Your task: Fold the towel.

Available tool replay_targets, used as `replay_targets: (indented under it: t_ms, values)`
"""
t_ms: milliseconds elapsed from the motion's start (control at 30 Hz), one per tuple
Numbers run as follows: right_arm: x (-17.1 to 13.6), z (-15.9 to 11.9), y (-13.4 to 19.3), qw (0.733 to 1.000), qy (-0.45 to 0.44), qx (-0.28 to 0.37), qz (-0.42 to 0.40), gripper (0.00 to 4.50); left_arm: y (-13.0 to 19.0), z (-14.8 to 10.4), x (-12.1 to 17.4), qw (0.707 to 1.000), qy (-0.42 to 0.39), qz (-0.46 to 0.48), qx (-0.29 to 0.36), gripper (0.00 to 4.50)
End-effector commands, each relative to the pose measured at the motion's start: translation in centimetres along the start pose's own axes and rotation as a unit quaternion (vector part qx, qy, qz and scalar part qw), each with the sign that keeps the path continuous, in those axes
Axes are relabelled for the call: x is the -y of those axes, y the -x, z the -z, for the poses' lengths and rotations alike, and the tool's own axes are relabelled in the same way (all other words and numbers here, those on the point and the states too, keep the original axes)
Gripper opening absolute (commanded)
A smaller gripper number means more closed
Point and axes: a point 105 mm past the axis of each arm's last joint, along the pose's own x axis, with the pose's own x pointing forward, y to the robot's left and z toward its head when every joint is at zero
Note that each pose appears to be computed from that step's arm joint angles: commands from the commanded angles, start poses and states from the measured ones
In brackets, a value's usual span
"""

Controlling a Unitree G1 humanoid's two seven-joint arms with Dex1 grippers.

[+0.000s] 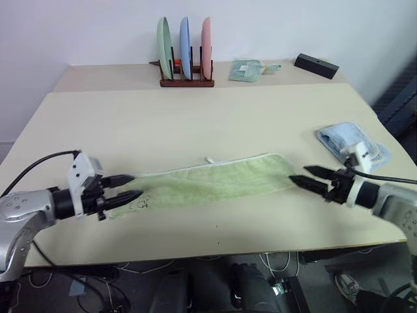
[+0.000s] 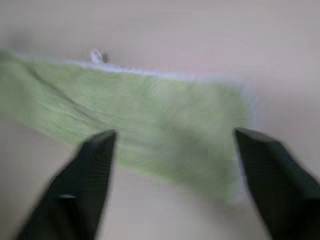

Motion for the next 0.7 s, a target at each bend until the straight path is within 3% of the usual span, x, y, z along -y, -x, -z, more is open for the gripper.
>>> replay_targets:
  t_ms: [33, 300, 700]
  values:
    - [0.6, 1.0, 0.1, 0.994, -0.077, 0.019, 0.071, 4.47, -2.6, -0.8, 3.8, 0.997, 0.003, 0.077, 0.018, 2.35]
    - [1.5, 3.4, -0.3, 0.967, -0.19, 0.045, 0.164, 4.47, -5.5, -0.1, 6.6, 0.991, 0.026, 0.128, 0.029, 2.35]
    - [-1.4, 4.9, 0.5, 0.961, -0.236, 0.066, 0.127, 4.47, -5.9, 0.9, 6.3, 0.992, 0.022, 0.124, 0.018, 2.35]
